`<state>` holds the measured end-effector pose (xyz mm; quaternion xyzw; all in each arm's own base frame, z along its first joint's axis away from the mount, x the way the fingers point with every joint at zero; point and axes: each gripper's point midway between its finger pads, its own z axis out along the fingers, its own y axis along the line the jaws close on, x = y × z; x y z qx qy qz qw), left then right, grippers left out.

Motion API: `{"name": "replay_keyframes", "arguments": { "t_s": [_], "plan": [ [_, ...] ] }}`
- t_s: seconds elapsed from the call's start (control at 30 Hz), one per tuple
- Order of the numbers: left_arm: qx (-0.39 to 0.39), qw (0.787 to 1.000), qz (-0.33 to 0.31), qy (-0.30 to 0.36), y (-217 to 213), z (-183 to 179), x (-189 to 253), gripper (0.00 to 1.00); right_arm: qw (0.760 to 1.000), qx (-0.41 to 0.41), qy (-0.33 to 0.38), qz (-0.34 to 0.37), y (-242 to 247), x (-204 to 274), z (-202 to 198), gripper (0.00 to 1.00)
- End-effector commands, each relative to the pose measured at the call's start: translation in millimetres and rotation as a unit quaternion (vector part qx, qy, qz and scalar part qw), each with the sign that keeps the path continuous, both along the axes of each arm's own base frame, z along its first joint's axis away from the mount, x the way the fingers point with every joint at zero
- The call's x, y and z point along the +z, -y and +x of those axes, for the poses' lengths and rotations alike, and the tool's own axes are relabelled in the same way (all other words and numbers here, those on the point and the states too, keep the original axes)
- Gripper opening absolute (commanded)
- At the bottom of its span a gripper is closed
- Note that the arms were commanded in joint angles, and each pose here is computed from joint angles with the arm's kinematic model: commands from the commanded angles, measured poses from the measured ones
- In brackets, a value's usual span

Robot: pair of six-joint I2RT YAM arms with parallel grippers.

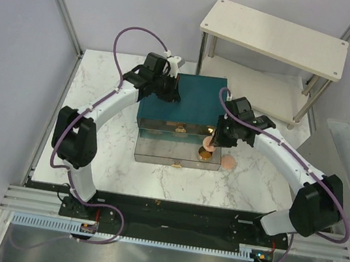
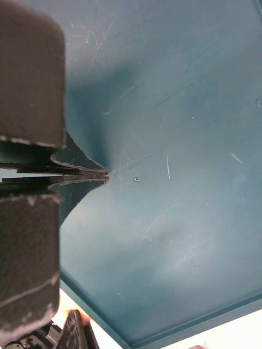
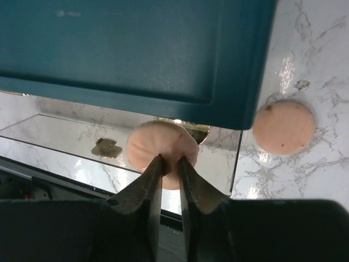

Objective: Organize the makeup

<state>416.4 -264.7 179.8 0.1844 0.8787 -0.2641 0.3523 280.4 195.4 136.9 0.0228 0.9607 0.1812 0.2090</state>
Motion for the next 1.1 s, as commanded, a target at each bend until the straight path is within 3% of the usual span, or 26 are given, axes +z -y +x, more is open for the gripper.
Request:
{"name": "replay_keyframes", "arguments": {
  "t_s": [0.0,0.07,0.1,0.2,0.33,0.47,0.57,0.73,1.07],
  "plan": [
    [0.011,0.998,0.028,-0.064,-7,-11,-35,0.02,0.999,0.013,0.019,0.031,-18,12,13,0.35],
    [0.012,0.997,0.026,-0.065,-7,-11,-35,0.02,0.999,0.016,0.02,0.03,-19,12,14,0.47],
    [0.012,0.997,0.027,-0.065,-7,-10,-36,0.02,0.999,0.018,0.021,0.029,-19,12,14,0.58],
    [0.013,0.997,0.025,-0.067,-5,-9,-35,0.02,0.999,0.01,0.032,0.019,-14,14,17,0.69],
    [0.013,0.997,0.025,-0.066,-5,-8,-35,0.02,0.998,-0.019,0.054,-0.01,2,21,21,0.66],
    [0.014,0.997,0.024,-0.067,-4,-6,-35,0.02,0.994,-0.072,0.051,-0.07,41,6,16,0.48],
    [0.014,0.997,0.024,-0.067,-3,-5,-35,0.02,0.99,-0.108,0.019,-0.094,74,-19,8,0.42],
    [0.013,0.997,0.023,-0.069,-2,-4,-36,0.02,0.983,-0.138,-0.033,-0.12,111,-56,-6,0.4],
    [0.003,0.997,0.02,-0.079,1,-7,-43,0.02,0.985,-0.109,-0.081,-0.106,97,-100,-1,0.41]
  ]
}}
